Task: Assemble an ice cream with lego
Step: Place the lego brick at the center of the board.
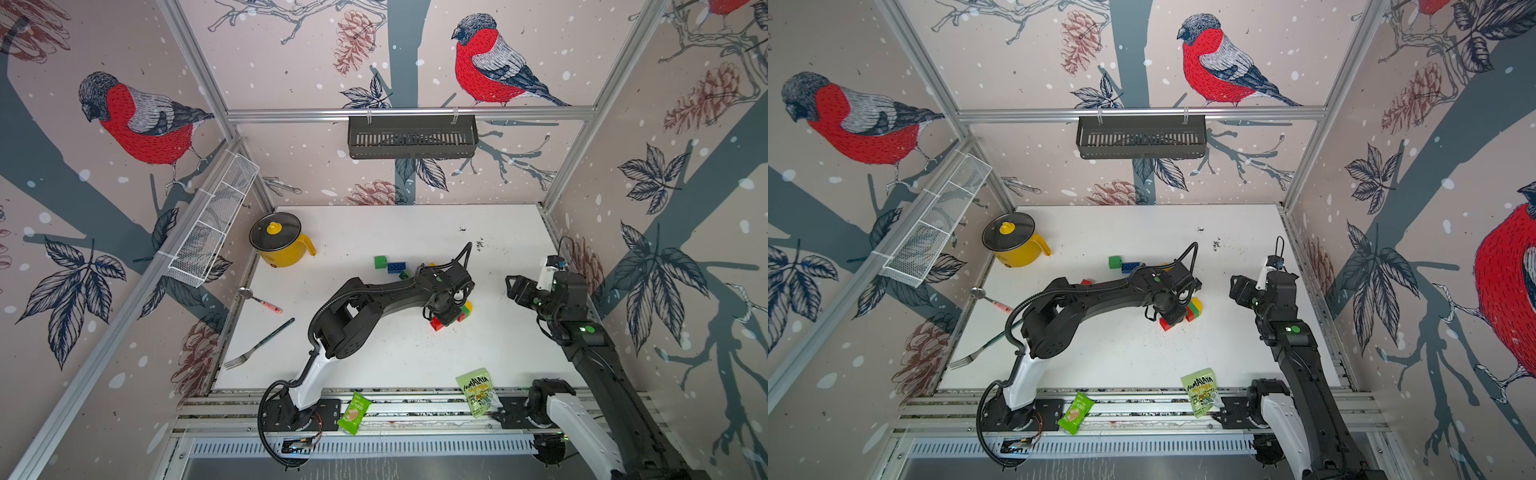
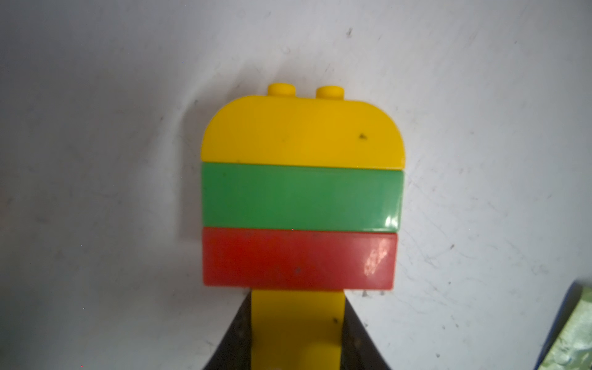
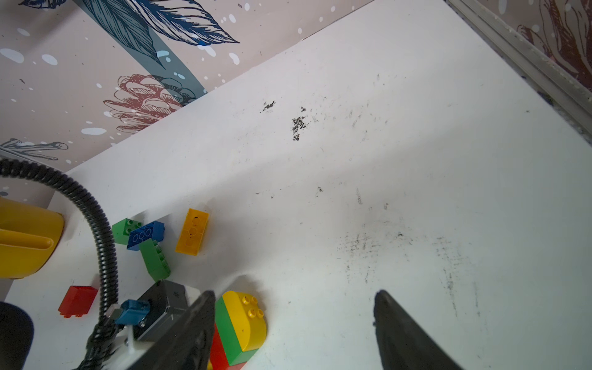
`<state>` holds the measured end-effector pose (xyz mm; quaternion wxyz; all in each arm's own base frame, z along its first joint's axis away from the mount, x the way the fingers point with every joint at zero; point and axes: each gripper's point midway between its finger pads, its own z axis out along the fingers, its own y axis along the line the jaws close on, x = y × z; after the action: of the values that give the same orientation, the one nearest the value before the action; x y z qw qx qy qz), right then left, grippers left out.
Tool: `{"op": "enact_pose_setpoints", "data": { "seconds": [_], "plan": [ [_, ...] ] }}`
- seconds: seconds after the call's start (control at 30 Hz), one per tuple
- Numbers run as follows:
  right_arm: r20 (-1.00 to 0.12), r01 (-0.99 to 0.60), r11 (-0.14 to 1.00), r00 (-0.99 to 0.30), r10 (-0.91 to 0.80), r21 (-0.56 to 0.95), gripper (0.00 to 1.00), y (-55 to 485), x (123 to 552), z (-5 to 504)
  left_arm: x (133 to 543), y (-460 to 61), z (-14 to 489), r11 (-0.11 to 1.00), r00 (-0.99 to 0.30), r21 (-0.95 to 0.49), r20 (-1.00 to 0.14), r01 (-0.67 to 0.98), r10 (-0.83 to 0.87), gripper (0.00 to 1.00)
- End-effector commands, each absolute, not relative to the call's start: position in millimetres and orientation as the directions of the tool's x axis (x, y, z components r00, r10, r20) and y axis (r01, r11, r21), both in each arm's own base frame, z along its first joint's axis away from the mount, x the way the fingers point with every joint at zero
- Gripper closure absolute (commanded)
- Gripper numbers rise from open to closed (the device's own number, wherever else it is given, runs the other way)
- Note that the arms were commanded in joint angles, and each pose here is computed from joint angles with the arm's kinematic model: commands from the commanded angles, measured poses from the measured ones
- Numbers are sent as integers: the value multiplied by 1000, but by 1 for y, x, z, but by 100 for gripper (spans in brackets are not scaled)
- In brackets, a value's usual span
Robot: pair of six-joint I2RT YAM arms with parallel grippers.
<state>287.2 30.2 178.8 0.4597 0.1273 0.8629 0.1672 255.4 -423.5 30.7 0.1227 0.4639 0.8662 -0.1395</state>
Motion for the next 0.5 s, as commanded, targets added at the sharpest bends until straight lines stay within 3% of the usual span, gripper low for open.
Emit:
{"op": "enact_pose_setpoints", "data": {
  "seconds": [0.0,0.1,0.17,0.33,0.4,0.47],
  "plan": [
    [-764,52,912,-528,371,407,22,29,288,184,251,-423,27,546,-560,-138,-301,826,771,100],
    [-769,59,912,-516,377,407,22,26,287,186,252,-432,27,543,-560,-145,-305,827,771,97],
    [-772,64,911,-510,380,406,22,24,286,188,252,-436,25,543,-560,-145,-303,827,771,85],
    [-782,63,911,-491,384,409,22,22,284,197,253,-443,24,550,-569,-153,-312,821,761,67],
    [-783,59,911,-490,383,409,22,23,283,200,258,-448,33,555,-570,-151,-339,818,748,48],
    [-782,56,912,-494,380,407,21,23,283,202,264,-456,47,557,-568,-150,-379,817,731,42]
  ]
}}
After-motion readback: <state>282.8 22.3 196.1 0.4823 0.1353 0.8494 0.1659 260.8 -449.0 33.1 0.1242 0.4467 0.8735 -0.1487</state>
